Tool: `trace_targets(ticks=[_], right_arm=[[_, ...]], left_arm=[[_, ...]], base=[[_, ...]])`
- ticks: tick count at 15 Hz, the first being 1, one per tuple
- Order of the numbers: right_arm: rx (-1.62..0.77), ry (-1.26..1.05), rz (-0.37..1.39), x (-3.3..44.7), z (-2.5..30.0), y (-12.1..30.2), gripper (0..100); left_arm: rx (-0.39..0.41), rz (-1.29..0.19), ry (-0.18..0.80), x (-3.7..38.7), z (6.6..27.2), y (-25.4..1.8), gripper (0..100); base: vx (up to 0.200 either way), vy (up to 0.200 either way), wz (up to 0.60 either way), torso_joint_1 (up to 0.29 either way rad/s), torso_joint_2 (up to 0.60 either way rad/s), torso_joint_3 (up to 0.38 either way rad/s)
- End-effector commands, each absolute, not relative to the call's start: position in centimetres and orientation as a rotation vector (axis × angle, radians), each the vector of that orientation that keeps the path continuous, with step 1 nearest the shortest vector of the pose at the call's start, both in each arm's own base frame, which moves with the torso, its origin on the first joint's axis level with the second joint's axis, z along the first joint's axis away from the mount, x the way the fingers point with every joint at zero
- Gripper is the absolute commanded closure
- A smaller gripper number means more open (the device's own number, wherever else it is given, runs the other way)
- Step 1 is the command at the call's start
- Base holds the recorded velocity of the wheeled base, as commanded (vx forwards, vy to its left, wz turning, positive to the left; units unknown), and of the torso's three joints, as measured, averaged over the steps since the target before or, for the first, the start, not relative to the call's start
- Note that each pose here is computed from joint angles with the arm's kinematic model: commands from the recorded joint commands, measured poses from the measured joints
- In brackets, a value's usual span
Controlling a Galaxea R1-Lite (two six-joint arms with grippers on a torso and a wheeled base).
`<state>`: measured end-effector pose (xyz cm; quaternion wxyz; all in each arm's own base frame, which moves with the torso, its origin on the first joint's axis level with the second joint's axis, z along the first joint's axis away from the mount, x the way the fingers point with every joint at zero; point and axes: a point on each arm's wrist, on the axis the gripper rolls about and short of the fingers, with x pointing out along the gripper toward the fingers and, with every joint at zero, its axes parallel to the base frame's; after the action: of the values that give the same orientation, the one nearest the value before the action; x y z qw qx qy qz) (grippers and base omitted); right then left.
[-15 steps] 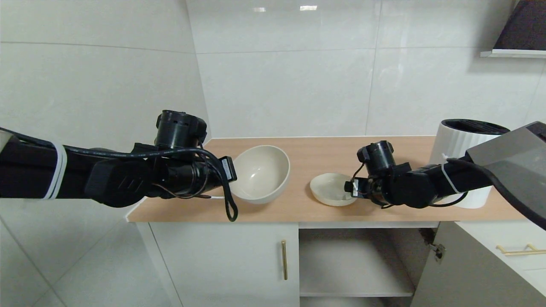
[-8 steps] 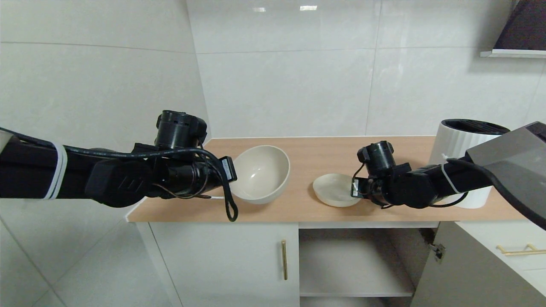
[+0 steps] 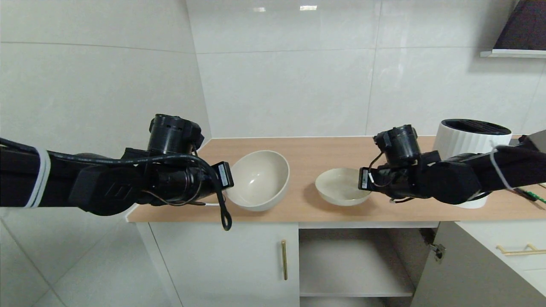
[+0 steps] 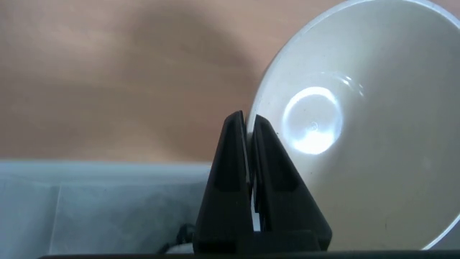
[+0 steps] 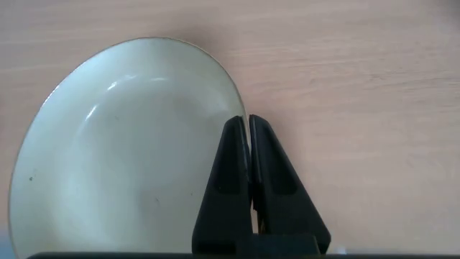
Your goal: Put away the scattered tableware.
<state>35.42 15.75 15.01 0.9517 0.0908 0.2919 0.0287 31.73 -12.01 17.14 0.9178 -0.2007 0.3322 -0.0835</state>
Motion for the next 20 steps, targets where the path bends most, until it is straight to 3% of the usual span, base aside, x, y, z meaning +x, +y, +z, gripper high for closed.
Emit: trace_targets(ticks=[1, 4, 7, 13, 17, 20], right_arm=[[0.206, 0.565, 0.113, 32.1, 18.2, 14.3, 100], [0.184, 0.646, 0.108, 30.6, 17.0, 13.6, 100], [0.182, 0.663, 0.108, 28.9, 16.8, 12.8, 100], [0.23, 0.699, 0.155, 27.6, 16.9, 10.1, 100], [0.21, 0.685, 0.168, 27.2, 17.2, 9.9, 100], [0.206, 0.699, 0.168, 27.4, 16.8, 10.1, 100]], left_arm=[[-0.433, -0.228, 0.672, 29.8, 18.4, -11.4, 100], [-0.388, -0.331, 0.712, 27.1, 18.2, -10.6, 100], [-0.38, -0.344, 0.714, 25.9, 18.2, -10.2, 100], [-0.379, -0.354, 0.762, 26.3, 17.1, -10.6, 100], [-0.387, -0.355, 0.795, 26.6, 16.3, -11.4, 100], [-0.386, -0.355, 0.795, 26.6, 16.3, -11.4, 100]], base=[[0.0, 0.0, 0.0, 0.0, 0.0, 0.0], [0.0, 0.0, 0.0, 0.0, 0.0, 0.0], [0.0, 0.0, 0.0, 0.0, 0.0, 0.0], [0.0, 0.0, 0.0, 0.0, 0.0, 0.0], [-0.2, 0.0, 0.0, 0.006, 0.0, 0.005], [0.0, 0.0, 0.0, 0.0, 0.0, 0.0]])
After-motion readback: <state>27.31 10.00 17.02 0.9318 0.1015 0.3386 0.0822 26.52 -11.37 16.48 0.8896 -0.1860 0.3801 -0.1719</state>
